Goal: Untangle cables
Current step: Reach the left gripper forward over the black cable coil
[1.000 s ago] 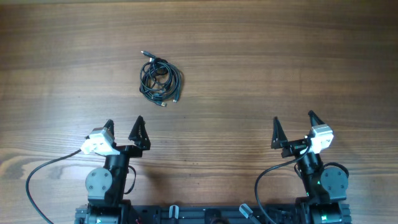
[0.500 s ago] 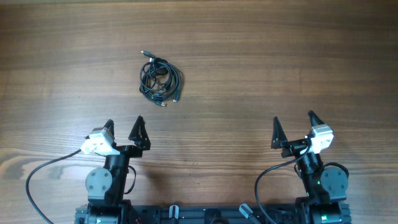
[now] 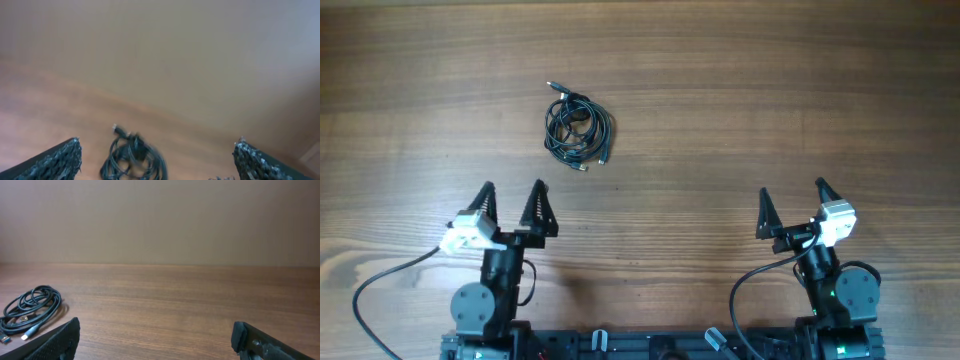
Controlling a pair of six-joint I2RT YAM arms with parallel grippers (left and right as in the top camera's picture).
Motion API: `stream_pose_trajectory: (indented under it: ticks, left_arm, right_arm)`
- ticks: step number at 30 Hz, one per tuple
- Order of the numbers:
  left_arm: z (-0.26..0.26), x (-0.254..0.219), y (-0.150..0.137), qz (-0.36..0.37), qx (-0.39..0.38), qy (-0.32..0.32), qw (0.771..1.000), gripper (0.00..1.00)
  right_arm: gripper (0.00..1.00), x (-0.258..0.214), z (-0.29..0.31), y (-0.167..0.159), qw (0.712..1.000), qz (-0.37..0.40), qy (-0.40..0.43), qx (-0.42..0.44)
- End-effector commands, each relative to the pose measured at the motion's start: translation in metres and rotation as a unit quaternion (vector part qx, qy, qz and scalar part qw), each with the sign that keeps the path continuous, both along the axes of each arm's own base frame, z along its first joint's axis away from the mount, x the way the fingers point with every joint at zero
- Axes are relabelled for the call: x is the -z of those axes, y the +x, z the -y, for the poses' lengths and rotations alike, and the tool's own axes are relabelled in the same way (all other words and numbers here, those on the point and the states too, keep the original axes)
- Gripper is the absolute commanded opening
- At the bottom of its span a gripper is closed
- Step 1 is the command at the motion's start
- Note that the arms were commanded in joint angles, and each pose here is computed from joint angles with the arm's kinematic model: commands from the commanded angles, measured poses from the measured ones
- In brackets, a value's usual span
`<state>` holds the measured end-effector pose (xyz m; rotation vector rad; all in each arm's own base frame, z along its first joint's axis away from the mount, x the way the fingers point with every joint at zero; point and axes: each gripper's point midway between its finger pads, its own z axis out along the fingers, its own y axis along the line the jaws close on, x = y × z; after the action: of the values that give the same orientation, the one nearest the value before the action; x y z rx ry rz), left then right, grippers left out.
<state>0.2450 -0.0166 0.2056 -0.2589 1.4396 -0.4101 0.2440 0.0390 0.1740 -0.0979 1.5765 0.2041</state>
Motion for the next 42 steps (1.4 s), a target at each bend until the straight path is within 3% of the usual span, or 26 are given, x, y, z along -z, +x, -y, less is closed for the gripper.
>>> stream_pose_trajectory:
  ticks: [1, 6, 10, 19, 23, 27, 32, 35, 36, 38, 42]
  left_arm:
    - [-0.003, -0.045, -0.010, 0.048, -0.003, -0.014, 0.999, 1.00]
    - [-0.004, -0.117, -0.035, 0.062, -0.001, -0.022, 0.998, 1.00]
    - [0.006, -0.158, -0.041, -0.002, 0.029, -0.032, 0.999, 1.00]
    - [0.046, -0.225, 0.015, -0.157, 0.135, -0.026, 0.978, 1.00]
    - [0.057, -0.212, 0.056, -0.280, 0.159, -0.015, 0.947, 1.00]
    - [0.059, -0.154, 0.087, -0.413, 0.154, -0.033, 0.897, 1.00]
    - [0.061, -0.088, 0.127, -0.507, 0.139, -0.070, 0.848, 1.00]
    - [0.062, -0.061, 0.151, -0.526, 0.137, -0.072, 0.836, 0.10]
    - [0.064, -0.049, 0.156, -0.541, 0.131, -0.084, 0.827, 0.04]
    - [0.068, -0.029, 0.161, -0.568, 0.124, -0.098, 0.808, 0.04]
    - [0.078, 0.020, 0.170, -0.613, 0.092, -0.051, 0.783, 0.04]
  right_arm:
    - [1.00, 0.000, 0.003, 0.001, 1.000, -0.001, 0.006, 0.009]
    - [1.00, 0.000, 0.003, 0.001, 1.000, 0.000, 0.006, 0.009]
    - [1.00, 0.000, 0.003, 0.001, 1.000, -0.001, 0.006, 0.009]
    - [1.00, 0.000, 0.003, 0.001, 1.000, -0.001, 0.007, 0.009]
    - [1.00, 0.000, 0.003, 0.001, 1.000, -0.001, 0.006, 0.009]
    - [1.00, 0.000, 0.003, 0.001, 1.000, 0.000, 0.006, 0.009]
    - [1.00, 0.000, 0.003, 0.001, 1.000, -0.001, 0.006, 0.009]
    - [1.00, 0.000, 0.003, 0.001, 1.000, -0.001, 0.006, 0.009]
    - [1.00, 0.000, 0.003, 0.001, 1.000, 0.000, 0.006, 0.009]
    - [1.00, 0.000, 0.003, 0.001, 1.000, -0.001, 0.006, 0.009]
    - [1.00, 0.000, 0.003, 0.001, 1.000, -0.001, 0.006, 0.009]
